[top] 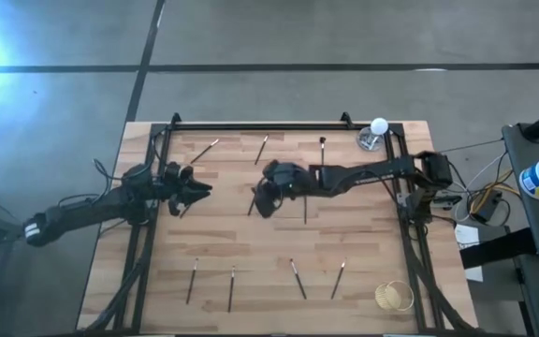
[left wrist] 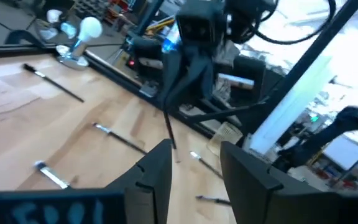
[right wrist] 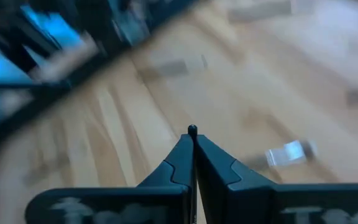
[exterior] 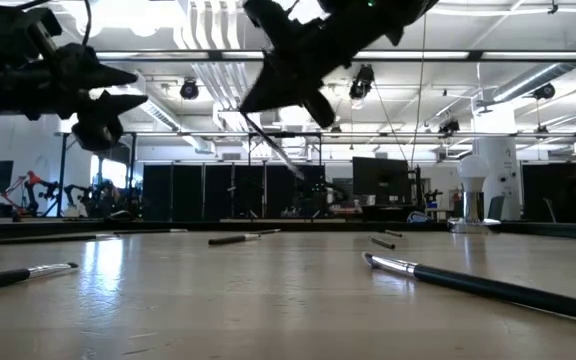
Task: Pick & Place Makeup Brushes
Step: Put the eyeshadow brush into the makeup brush holder
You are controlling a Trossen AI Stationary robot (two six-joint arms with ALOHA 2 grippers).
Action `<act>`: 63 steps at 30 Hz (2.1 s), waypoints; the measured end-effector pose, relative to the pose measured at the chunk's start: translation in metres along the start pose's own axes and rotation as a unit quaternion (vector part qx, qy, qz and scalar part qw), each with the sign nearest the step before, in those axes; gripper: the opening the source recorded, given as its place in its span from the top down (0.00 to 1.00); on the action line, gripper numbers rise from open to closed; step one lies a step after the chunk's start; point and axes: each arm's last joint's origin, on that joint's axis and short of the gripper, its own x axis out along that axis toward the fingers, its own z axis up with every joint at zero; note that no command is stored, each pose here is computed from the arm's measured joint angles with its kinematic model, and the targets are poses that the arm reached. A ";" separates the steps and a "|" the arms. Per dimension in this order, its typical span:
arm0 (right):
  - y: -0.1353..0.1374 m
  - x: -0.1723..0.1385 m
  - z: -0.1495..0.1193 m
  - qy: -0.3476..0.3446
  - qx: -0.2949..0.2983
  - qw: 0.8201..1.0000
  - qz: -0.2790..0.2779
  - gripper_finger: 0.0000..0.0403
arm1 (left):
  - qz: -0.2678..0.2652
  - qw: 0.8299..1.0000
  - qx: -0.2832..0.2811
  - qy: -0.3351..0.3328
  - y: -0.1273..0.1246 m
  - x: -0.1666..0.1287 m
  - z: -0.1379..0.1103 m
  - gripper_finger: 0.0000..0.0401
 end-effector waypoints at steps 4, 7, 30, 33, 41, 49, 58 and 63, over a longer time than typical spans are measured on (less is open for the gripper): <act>0.003 0.002 0.019 -0.086 0.000 0.995 0.045 0.98 | 0.016 1.000 -0.013 -0.003 0.000 0.002 -0.002 0.68; 0.006 -0.001 0.033 -0.155 -0.006 0.986 0.068 0.98 | 0.012 1.000 -0.012 -0.006 -0.001 0.003 -0.001 0.68; 0.017 -0.021 0.066 -0.334 -0.010 0.932 0.140 0.98 | -0.023 0.997 0.061 -0.041 -0.022 0.035 0.024 0.68; 0.018 -0.022 0.067 -0.340 -0.012 0.929 0.142 0.98 | -0.018 0.997 0.071 -0.026 -0.024 0.044 0.029 0.68; 0.018 -0.023 0.067 -0.349 -0.027 0.926 0.140 0.98 | -0.039 0.993 0.095 -0.057 -0.029 0.058 0.041 0.68; 0.019 -0.023 0.068 -0.353 -0.031 0.925 0.140 0.98 | -0.049 0.992 0.104 -0.054 -0.031 0.069 0.046 0.68; 0.019 -0.024 0.069 -0.359 -0.037 0.922 0.140 0.98 | -0.042 0.990 0.125 -0.042 -0.030 0.077 0.046 0.84; 0.020 -0.026 0.070 -0.364 -0.044 0.920 0.139 0.98 | -0.048 0.989 0.130 -0.055 -0.034 0.072 0.050 0.97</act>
